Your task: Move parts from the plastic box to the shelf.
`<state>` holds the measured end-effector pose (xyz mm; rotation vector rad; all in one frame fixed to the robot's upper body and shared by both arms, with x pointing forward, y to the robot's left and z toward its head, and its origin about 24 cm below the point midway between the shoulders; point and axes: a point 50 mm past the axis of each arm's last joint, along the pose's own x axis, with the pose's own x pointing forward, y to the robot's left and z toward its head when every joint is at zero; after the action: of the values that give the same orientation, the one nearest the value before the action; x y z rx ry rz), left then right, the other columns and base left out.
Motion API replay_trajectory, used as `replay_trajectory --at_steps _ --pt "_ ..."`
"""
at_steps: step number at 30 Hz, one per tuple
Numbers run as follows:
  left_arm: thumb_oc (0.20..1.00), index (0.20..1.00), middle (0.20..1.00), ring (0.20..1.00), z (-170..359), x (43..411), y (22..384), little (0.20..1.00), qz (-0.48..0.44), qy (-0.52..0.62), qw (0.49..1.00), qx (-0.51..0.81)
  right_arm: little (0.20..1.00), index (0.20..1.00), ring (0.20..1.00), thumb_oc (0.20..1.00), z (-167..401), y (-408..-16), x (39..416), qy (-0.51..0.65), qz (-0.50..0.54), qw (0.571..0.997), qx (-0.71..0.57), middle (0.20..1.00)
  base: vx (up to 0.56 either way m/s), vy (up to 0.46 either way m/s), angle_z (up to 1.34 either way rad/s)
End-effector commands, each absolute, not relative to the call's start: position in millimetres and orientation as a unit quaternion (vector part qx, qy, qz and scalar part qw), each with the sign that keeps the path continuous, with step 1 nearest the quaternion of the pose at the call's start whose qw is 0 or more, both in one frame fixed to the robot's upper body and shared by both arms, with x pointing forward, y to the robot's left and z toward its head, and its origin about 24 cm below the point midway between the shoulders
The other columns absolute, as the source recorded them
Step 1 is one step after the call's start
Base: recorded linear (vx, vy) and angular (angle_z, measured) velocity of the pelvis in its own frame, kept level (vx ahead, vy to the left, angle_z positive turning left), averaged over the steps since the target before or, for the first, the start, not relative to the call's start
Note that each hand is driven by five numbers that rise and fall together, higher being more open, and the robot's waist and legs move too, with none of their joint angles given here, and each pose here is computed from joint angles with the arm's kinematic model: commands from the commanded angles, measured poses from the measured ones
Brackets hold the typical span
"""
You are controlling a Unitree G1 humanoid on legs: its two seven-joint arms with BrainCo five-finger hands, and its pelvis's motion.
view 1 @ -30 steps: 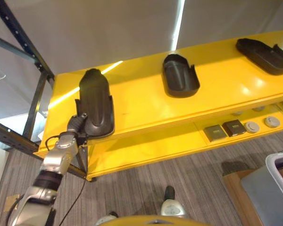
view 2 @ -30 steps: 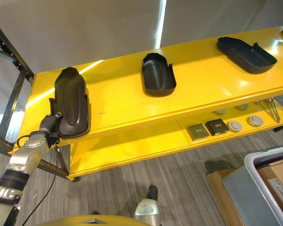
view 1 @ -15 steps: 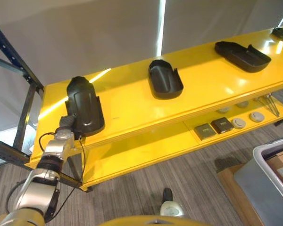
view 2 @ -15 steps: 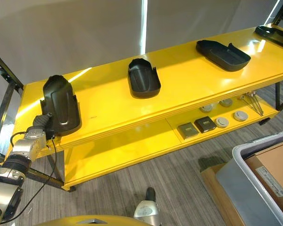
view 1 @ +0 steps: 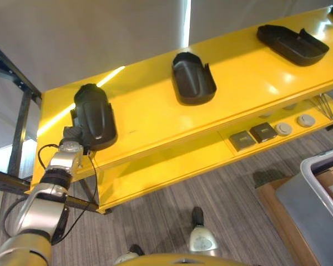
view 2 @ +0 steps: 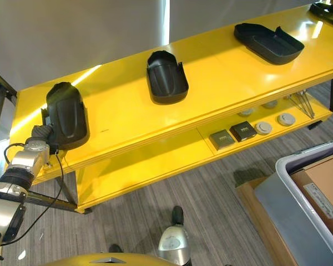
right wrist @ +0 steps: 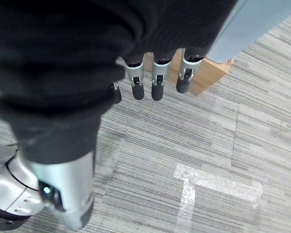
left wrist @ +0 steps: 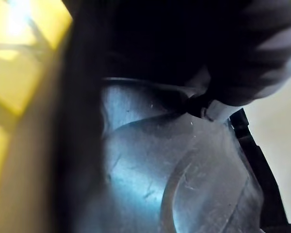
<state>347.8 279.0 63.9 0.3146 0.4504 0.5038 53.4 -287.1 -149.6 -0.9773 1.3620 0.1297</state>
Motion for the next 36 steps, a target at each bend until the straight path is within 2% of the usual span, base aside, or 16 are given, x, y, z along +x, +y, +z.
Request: replay_trajectory --at_steps 1,9,11,12,22,30,35,36 --pt "0.200 0.200 0.200 0.200 104 361 299 0.200 0.287 0.185 0.924 0.171 1.000 1.000 1.000 1.000 -147 -291 60 0.614 0.051 0.653 -0.441 1.000 0.01 -0.077 -0.02" --pt "0.200 0.200 0.200 0.200 109 372 286 0.200 0.261 0.189 0.932 0.167 1.000 1.000 1.000 1.000 -141 -298 81 0.622 0.044 0.660 -0.418 1.000 0.00 -0.051 0.07" --pt "0.473 0.473 0.473 0.473 108 372 285 0.473 0.261 0.192 0.931 0.168 1.000 1.000 1.000 1.000 -140 -298 83 0.623 0.044 0.660 -0.416 1.000 0.01 -0.028 0.02" --pt "1.000 1.000 1.000 1.000 107 373 284 1.000 0.259 0.199 0.928 0.176 1.000 1.000 1.000 1.000 -140 -298 86 0.627 0.043 0.660 -0.412 1.000 0.00 0.000 0.00" --pt "1.000 1.000 1.000 1.000 116 377 283 1.000 0.257 0.178 0.933 0.178 1.000 1.000 1.000 1.000 -140 -296 90 0.634 0.046 0.655 -0.409 1.000 0.01 -0.006 0.04" --pt "1.000 1.000 1.000 1.000 180 386 271 1.000 0.233 0.002 0.960 0.154 1.000 1.000 1.000 1.000 -142 -297 81 0.651 0.048 0.640 -0.406 1.000 0.03 0.011 0.05" --pt "1.000 1.000 1.000 1.000 235 372 273 1.000 0.218 -0.146 0.949 0.174 1.000 1.000 1.000 1.000 -143 -298 74 0.662 0.049 0.632 -0.399 1.000 0.02 0.012 0.09" --pt "1.000 1.000 1.000 1.000 254 363 269 1.000 0.190 -0.190 0.947 0.174 1.000 1.000 1.000 1.000 -143 -299 72 0.665 0.048 0.632 -0.395 1.000 0.01 0.018 0.22"
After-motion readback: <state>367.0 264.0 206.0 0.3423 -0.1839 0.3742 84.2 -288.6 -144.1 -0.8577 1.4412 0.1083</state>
